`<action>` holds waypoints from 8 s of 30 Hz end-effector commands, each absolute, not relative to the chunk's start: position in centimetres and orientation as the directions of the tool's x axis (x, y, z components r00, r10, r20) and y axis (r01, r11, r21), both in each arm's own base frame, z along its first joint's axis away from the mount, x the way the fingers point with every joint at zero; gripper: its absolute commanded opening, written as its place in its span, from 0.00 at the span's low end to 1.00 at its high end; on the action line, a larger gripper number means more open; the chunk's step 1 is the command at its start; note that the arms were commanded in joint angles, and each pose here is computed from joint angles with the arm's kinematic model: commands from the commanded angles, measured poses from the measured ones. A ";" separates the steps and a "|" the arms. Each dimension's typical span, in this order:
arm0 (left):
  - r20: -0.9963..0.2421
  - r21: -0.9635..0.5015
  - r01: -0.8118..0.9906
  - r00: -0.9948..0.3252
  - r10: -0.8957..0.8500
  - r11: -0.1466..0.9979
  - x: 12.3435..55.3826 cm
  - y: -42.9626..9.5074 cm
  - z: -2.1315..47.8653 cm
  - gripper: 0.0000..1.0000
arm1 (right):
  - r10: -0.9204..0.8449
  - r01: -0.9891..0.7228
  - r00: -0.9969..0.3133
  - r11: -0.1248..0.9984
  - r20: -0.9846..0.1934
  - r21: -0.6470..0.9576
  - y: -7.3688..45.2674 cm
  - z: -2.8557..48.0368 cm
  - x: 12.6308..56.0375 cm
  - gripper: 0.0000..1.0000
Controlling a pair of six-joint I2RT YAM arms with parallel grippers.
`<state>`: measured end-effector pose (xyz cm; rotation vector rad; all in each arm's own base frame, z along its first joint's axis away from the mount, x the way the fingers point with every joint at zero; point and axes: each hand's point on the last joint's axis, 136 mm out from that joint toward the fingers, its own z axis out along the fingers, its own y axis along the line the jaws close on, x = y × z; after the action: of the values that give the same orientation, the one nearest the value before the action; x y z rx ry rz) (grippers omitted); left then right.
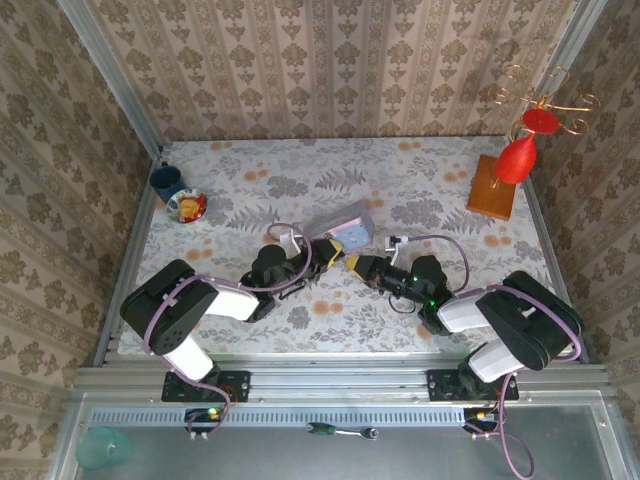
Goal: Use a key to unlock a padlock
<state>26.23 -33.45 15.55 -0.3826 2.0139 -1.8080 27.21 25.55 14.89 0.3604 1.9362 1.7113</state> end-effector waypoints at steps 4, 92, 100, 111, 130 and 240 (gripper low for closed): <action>-0.185 -0.978 0.207 -0.892 -0.412 -0.008 24.8 -35.0 21.0 0.00 | 0.568 -0.163 -0.796 0.131 -0.209 0.978 25.4 16.4 28.6 0.00; -0.147 -0.989 0.111 -0.856 -0.496 0.101 23.8 -39.2 18.4 0.00 | 0.735 0.045 -0.676 0.107 -0.049 0.993 26.8 12.9 29.9 0.00; -0.252 -0.950 0.117 -0.833 -0.492 0.289 24.1 -37.5 15.8 0.00 | 0.700 0.029 -0.708 0.157 -0.090 0.987 27.6 12.4 29.5 0.23; -0.417 -0.839 0.140 -0.787 -0.456 0.526 25.9 -33.2 13.7 0.00 | 0.578 -0.009 -0.734 0.518 -0.358 0.855 23.8 9.0 27.4 0.53; -0.422 -0.832 0.177 -0.817 -0.392 0.525 25.1 -34.7 14.1 0.00 | 0.201 -0.311 -0.631 0.820 -0.750 0.481 20.7 10.4 24.9 0.52; -0.370 -0.863 0.181 -0.862 -0.347 0.471 21.6 -35.5 13.4 0.00 | -0.119 -0.536 -0.322 0.841 -0.939 0.077 27.1 12.5 26.1 0.15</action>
<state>24.27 -33.41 11.14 -0.2362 2.2352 -1.2156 24.78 26.31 9.14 -0.5920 1.9707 0.3741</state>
